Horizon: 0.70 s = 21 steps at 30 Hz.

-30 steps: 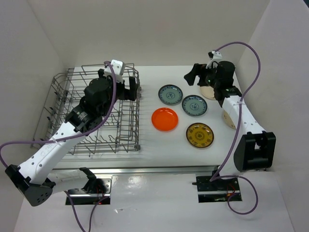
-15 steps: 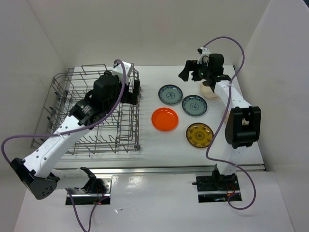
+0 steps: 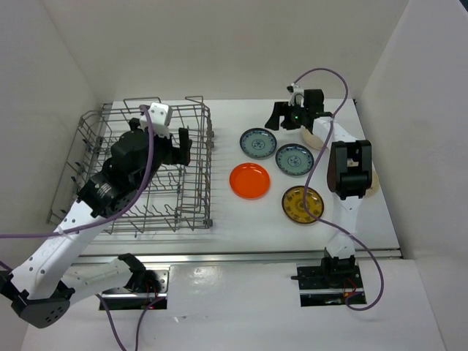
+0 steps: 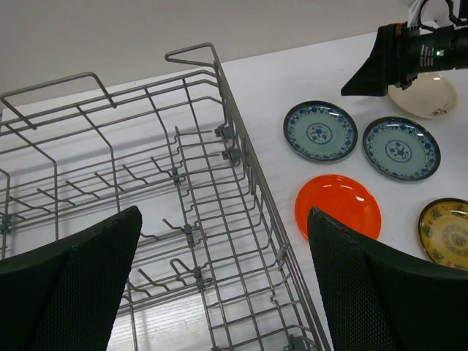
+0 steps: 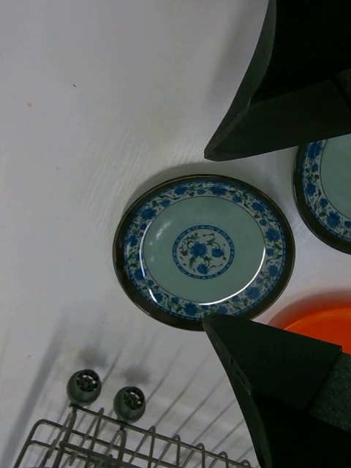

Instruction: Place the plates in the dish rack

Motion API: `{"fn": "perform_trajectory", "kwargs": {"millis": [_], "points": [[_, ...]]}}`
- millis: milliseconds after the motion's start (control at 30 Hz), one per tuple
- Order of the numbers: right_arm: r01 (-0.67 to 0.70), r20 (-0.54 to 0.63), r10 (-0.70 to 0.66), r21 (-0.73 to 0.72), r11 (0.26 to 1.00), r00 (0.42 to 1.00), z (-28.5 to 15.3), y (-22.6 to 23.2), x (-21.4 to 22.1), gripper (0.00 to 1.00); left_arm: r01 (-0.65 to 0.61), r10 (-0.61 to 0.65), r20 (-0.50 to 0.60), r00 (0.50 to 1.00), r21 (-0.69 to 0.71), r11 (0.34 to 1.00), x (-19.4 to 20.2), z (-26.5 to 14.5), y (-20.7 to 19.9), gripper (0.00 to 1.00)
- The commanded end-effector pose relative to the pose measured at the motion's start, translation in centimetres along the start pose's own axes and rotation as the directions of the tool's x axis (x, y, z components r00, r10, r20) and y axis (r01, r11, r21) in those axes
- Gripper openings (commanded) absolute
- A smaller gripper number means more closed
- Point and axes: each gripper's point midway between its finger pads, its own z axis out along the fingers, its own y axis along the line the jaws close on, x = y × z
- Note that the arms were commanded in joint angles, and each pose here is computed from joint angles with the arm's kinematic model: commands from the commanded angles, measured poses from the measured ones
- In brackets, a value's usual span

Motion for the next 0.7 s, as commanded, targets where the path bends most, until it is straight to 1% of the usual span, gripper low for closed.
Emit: {"fn": "perform_trajectory", "kwargs": {"millis": [0, 67, 133, 167, 300, 467, 533, 567, 600, 667], "points": [[0.007, 0.012, -0.007, -0.067, 0.998, 1.0, -0.7, -0.4, -1.2, 0.92, 0.039, -0.039, 0.005, 0.999, -0.026, 0.999, -0.3, 0.5, 0.1, 0.99], [0.009, 0.014, -0.008, -0.067, 0.998, 1.0, -0.4, -0.6, -1.1, 0.92, 0.03, -0.03, -0.017, 0.999, -0.02, 0.999, 0.3, 1.1, -0.3, 0.99], [-0.009, -0.014, 0.008, -0.058, 0.998, 1.0, 0.2, -1.7, 0.3, 0.92, 0.031, -0.03, -0.045, 0.999, 0.016, 0.999, 1.0, 1.5, -1.1, 0.99], [-0.016, -0.024, 0.014, -0.071, 0.997, 1.0, 0.1, -1.5, 0.6, 0.9, 0.021, -0.02, -0.07, 0.997, 0.013, 1.0, 1.7, 1.8, -1.2, 0.99], [-0.055, -0.066, 0.049, -0.084, 0.995, 0.997, 1.0, -2.4, 2.9, 0.88, 0.037, -0.034, -0.097, 0.995, 0.033, 0.999, 2.3, 2.3, -1.8, 0.99], [-0.101, -0.099, 0.089, -0.124, 0.987, 0.991, 1.9, -2.3, 4.7, 0.83, 0.043, -0.039, -0.106, 0.994, 0.031, 0.999, 2.5, 2.2, -1.8, 0.99], [-0.104, -0.103, 0.091, -0.124, 0.987, 0.99, 2.2, -2.5, 4.9, 0.81, 0.046, -0.043, -0.097, 0.994, 0.032, 0.998, 2.2, 2.0, -1.8, 0.99], [-0.127, -0.116, 0.112, -0.131, 0.983, 0.987, 2.5, -2.5, 5.6, 0.81, 0.05, -0.047, -0.088, 0.995, 0.033, 0.998, 1.9, 1.7, -1.7, 0.99], [-0.136, -0.126, 0.119, -0.129, 0.982, 0.985, 2.7, -2.7, 6.1, 0.77, 0.046, -0.043, -0.097, 0.994, 0.032, 0.998, 2.4, 1.8, -1.7, 0.99], [-0.158, -0.139, 0.137, -0.151, 0.976, 0.981, 2.9, -2.4, 6.6, 0.76, 0.05, -0.047, -0.088, 0.995, 0.033, 0.998, 2.1, 1.5, -1.6, 0.99]]}}
